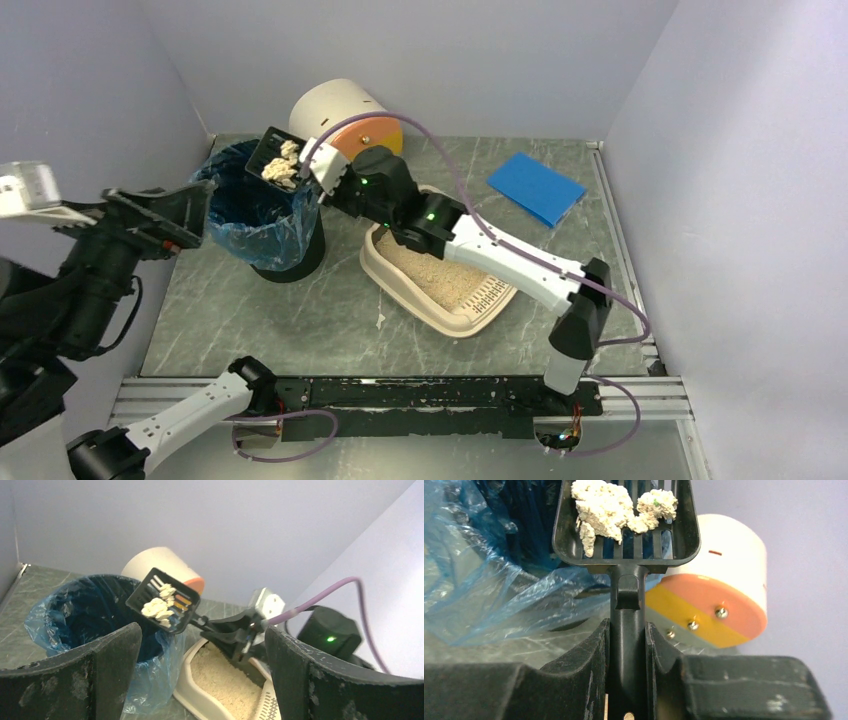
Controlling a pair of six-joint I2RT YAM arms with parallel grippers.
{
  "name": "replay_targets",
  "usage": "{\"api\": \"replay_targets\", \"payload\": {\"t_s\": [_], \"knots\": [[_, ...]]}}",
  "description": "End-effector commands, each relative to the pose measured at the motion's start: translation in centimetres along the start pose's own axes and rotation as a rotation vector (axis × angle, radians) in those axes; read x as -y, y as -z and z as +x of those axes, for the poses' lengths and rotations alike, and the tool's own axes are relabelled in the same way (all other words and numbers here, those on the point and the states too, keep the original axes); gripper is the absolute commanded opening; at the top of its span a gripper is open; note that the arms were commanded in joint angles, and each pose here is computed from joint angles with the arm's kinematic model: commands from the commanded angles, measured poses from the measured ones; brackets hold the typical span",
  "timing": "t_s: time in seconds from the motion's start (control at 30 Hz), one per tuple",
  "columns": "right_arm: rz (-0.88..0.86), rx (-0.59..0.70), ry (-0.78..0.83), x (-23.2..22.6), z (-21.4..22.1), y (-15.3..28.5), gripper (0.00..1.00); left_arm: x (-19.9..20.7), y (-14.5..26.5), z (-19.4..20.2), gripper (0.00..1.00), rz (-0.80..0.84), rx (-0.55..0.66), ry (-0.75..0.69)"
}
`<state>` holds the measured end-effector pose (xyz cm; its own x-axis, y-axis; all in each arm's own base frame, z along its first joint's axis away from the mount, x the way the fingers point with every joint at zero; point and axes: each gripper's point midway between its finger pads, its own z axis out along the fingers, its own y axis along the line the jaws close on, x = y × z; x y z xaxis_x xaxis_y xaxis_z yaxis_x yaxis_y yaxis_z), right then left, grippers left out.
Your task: Clean the litter box
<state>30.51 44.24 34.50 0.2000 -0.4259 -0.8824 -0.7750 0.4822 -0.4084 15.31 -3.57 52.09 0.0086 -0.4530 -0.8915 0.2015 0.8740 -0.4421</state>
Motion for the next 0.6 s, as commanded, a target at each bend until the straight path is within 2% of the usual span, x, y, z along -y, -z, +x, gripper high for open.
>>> {"api": "replay_targets", "payload": {"t_s": [0.0, 0.13, 0.33, 0.57], "knots": [[0.094, 0.142, 0.156, 2.3, -4.9, -1.3, 0.00, -0.3, 1.4, -2.0, 0.97, 0.000, 0.057, 0.036], [0.067, 0.160, 0.193, 1.3, -5.5, -3.2, 0.00, -0.7, 1.7, -1.6, 0.97, -0.009, 0.055, 0.045], [0.165, 0.144, 0.443, 1.0, -4.9, -5.5, 0.00, -1.2, 1.6, -0.9, 0.97, -0.022, 0.056, 0.041], [0.298, 0.127, 0.643, 1.8, -4.7, -6.5, 0.00, -1.4, 1.9, -1.6, 0.97, -0.026, 0.082, 0.045]]}}
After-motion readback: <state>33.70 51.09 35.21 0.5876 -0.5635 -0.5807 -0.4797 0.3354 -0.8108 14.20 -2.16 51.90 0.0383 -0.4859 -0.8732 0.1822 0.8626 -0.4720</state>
